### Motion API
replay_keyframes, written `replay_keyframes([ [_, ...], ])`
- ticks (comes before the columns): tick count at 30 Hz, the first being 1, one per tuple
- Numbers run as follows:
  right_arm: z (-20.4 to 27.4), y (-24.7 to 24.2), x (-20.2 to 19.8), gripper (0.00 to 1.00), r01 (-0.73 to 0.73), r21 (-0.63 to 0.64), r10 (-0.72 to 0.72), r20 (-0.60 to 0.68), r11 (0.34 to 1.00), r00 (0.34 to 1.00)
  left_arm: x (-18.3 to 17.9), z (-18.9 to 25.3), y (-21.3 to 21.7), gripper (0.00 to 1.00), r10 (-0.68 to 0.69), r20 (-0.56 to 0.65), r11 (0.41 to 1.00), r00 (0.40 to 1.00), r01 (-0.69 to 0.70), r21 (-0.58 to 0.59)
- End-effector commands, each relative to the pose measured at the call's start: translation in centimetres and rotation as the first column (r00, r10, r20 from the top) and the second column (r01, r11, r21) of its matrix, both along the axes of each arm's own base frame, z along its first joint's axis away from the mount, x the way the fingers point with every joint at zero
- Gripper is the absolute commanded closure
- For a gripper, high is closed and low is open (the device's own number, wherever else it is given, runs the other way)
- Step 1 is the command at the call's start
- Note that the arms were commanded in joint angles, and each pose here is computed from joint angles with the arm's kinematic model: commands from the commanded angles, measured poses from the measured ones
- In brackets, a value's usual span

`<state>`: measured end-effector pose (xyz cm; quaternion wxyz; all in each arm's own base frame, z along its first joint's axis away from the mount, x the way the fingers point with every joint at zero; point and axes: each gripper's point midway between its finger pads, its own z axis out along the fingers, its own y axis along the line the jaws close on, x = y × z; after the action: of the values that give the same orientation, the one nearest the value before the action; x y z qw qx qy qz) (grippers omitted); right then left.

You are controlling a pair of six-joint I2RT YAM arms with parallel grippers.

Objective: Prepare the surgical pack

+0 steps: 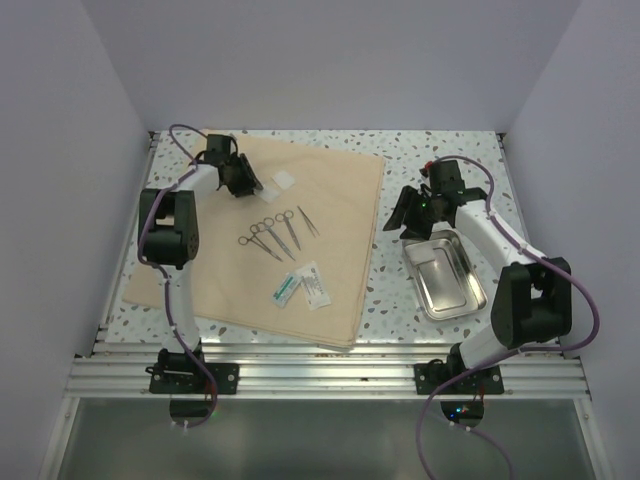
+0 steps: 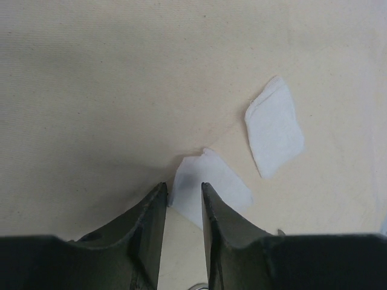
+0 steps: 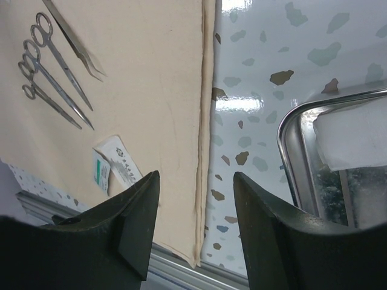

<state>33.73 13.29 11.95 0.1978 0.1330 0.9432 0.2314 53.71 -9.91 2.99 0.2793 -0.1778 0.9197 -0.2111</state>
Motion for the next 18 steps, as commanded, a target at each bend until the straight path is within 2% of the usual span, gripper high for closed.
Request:
replay_keyframes([
  [1, 1.7, 0.6, 0.5, 0.44, -0.012, 0.034, 0.010, 0.054, 0.999, 0.998, -1.5, -2.7, 0.4, 0.68, -0.036, -0.087, 0.998, 0.996, 0.040, 0.054],
  [4, 1.7, 0.7, 0.7, 0.44, -0.013, 0.033, 0.011, 0.056, 0.999, 0.998, -1.1, -2.4, 0.6, 0.79, -0.052, -0.072, 0.996, 0.996, 0.057, 0.073],
  [5, 1.8, 0.7, 0.8, 0.44, -0.012, 0.032, 0.010, 0.058, 0.999, 0.998, -0.8, -2.0, 0.6, 0.88, -0.064, -0.058, 0.995, 0.996, 0.068, 0.079],
  [7, 1.7, 0.8, 1.0, 0.44, -0.014, 0.034, 0.012, 0.054, 0.999, 0.998, -0.2, -0.9, 0.7, 1.00, -0.071, -0.026, 0.993, 0.997, 0.073, 0.088],
  [11, 1.9, 1.0, 1.4, 0.43, -0.018, 0.032, 0.017, 0.056, 0.999, 0.998, 0.8, 3.2, -0.3, 1.00, -0.121, 0.092, 0.990, 0.988, 0.113, 0.087],
  [14, 2.0, 1.1, 1.6, 0.43, -0.020, 0.028, 0.019, 0.058, 0.999, 0.998, 1.8, 7.8, -2.8, 1.00, -0.200, 0.238, 0.980, 0.950, 0.192, 0.056],
  [18, 1.9, 1.2, 1.9, 0.42, -0.022, 0.026, 0.021, 0.055, 0.999, 0.998, 2.4, 9.9, -4.5, 1.00, -0.252, 0.289, 0.965, 0.924, 0.263, 0.002],
])
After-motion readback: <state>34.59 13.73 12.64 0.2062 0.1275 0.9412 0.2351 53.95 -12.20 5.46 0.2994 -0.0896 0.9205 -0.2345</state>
